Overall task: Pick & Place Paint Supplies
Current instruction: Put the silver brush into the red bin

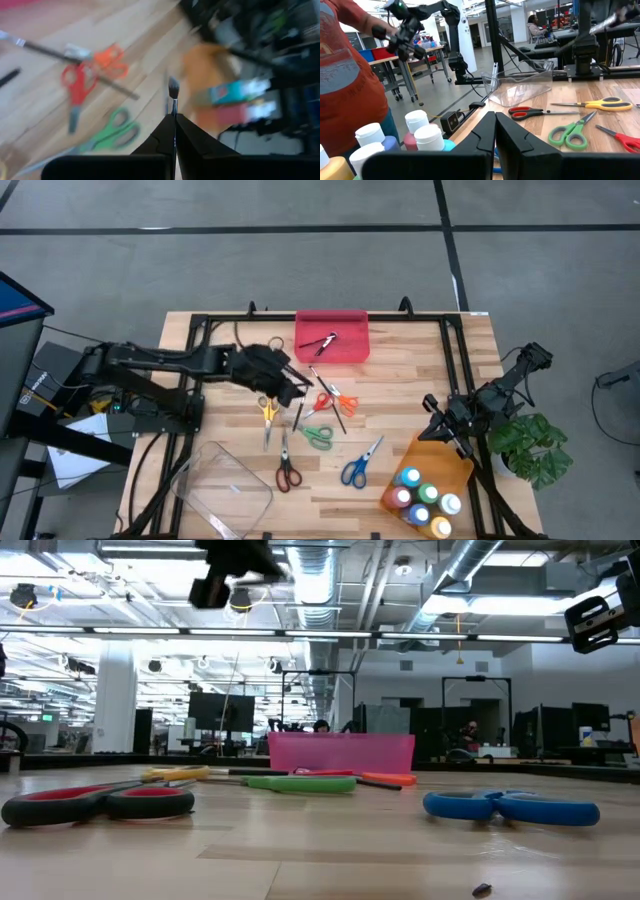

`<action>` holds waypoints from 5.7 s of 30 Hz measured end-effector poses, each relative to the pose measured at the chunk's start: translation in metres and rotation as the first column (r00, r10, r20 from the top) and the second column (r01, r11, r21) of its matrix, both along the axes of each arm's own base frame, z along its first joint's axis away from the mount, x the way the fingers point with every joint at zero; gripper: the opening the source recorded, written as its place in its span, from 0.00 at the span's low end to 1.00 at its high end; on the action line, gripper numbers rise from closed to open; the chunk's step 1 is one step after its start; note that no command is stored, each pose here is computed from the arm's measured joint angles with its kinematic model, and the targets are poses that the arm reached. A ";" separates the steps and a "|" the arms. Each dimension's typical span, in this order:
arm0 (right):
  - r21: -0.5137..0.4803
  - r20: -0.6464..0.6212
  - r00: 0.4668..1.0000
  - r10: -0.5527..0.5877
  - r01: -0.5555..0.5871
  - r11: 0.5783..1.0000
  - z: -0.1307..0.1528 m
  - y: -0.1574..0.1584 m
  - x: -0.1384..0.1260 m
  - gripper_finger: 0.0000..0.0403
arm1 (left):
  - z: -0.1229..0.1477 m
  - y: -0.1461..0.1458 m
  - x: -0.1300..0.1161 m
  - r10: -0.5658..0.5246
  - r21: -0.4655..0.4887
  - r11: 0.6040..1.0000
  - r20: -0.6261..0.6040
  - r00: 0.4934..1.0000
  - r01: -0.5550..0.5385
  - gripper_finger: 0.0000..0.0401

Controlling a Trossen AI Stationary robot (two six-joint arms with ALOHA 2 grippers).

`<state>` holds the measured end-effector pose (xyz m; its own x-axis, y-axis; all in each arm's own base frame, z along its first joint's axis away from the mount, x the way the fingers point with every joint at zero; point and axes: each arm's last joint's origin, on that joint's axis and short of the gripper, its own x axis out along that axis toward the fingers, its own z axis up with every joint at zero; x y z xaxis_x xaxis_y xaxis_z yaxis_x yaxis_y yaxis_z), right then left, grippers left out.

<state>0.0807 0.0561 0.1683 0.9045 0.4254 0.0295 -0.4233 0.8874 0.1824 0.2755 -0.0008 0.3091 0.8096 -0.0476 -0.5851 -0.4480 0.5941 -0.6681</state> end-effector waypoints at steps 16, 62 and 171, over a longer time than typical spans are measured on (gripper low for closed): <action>0.000 0.000 1.000 0.000 0.000 1.000 0.000 0.000 0.000 0.02 | 0.071 0.006 -0.011 0.009 0.018 1.000 0.562 0.827 -0.023 0.00; 0.000 0.000 1.000 0.000 0.000 1.000 0.000 0.000 0.000 0.02 | 0.121 0.011 -0.023 -0.215 0.354 0.900 0.868 0.448 -0.255 0.00; 0.000 0.000 1.000 -0.001 0.001 1.000 0.000 0.000 0.000 0.02 | -0.037 0.075 0.056 0.094 0.399 0.897 -0.594 0.799 0.191 0.02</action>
